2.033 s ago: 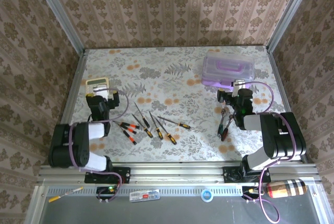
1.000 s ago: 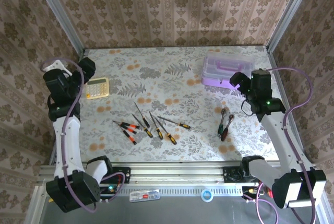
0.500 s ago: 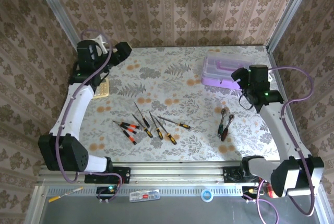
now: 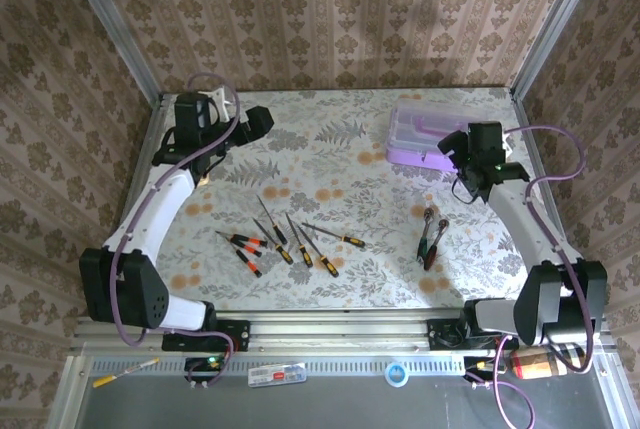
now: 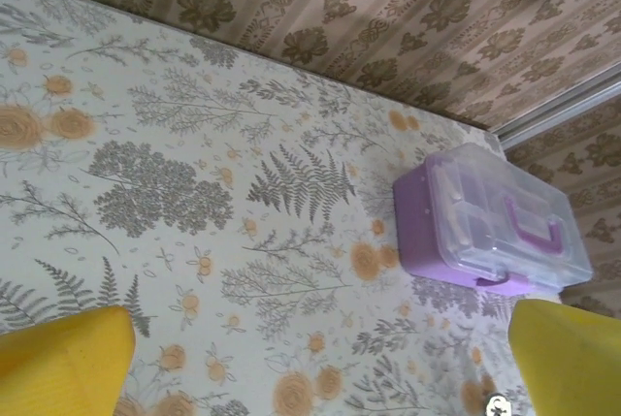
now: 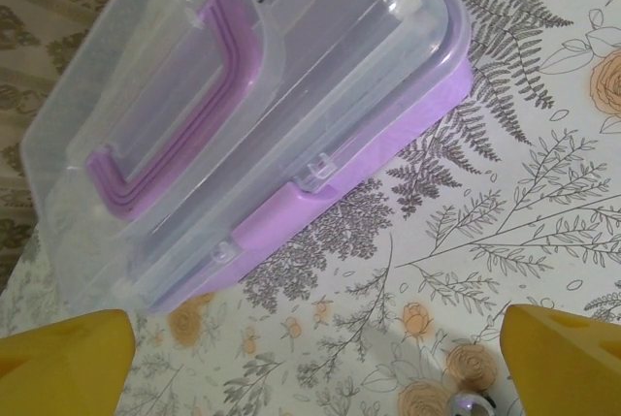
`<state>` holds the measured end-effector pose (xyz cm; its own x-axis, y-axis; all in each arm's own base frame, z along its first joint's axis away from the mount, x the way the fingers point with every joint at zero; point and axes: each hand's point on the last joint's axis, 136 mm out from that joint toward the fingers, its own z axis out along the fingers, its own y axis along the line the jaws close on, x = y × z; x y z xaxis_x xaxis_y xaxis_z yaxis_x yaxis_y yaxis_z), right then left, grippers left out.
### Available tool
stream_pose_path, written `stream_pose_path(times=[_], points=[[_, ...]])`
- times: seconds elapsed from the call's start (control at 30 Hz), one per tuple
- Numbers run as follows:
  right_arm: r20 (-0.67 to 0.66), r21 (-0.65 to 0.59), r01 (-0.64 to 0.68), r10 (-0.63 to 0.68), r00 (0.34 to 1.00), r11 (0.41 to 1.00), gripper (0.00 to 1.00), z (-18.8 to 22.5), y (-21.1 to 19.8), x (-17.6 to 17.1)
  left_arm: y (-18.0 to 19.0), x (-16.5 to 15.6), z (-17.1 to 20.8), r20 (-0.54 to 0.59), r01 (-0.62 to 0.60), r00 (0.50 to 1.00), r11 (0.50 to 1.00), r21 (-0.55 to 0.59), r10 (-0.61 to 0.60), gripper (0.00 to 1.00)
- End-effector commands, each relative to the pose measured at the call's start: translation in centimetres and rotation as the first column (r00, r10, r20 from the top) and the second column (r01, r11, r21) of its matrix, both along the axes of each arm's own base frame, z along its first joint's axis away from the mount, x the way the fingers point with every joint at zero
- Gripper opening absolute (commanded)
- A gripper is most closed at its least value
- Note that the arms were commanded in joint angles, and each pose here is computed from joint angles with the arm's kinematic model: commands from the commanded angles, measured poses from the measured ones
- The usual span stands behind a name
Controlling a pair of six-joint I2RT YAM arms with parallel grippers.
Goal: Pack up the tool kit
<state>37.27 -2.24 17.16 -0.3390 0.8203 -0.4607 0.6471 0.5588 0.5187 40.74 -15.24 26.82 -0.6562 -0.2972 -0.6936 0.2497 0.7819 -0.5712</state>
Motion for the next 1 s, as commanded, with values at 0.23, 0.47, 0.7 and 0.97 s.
stream_pose_path(times=[0.23, 0.47, 0.7, 0.97], points=[[0.047, 0.022, 0.056, -0.057, 0.997, 0.998, 0.92, 1.2, -0.8, 2.5, 3.2, 0.6, -0.8, 0.143, -0.133, 0.983, 0.983, 0.128, 0.114, 1.0], [-0.002, 0.054, 0.039, -0.039, 0.999, 0.998, 0.93, -0.9, -0.5, 5.1, 4.1, 1.2, -0.7, 0.059, -0.142, 0.988, 0.99, 0.007, 0.141, 1.0], [-0.166, 0.132, 0.097, -0.074, 0.983, 0.987, 0.94, -4.2, -1.2, 7.8, 1.1, 1.6, -3.0, -0.114, -0.048, 0.993, 0.991, -0.122, 0.034, 1.0], [-0.239, 0.26, 0.152, -0.089, 0.967, 0.954, 0.93, -7.7, -0.1, 9.1, 0.0, 0.1, -1.9, -0.082, -0.004, 0.997, 0.996, -0.09, -0.003, 1.0]])
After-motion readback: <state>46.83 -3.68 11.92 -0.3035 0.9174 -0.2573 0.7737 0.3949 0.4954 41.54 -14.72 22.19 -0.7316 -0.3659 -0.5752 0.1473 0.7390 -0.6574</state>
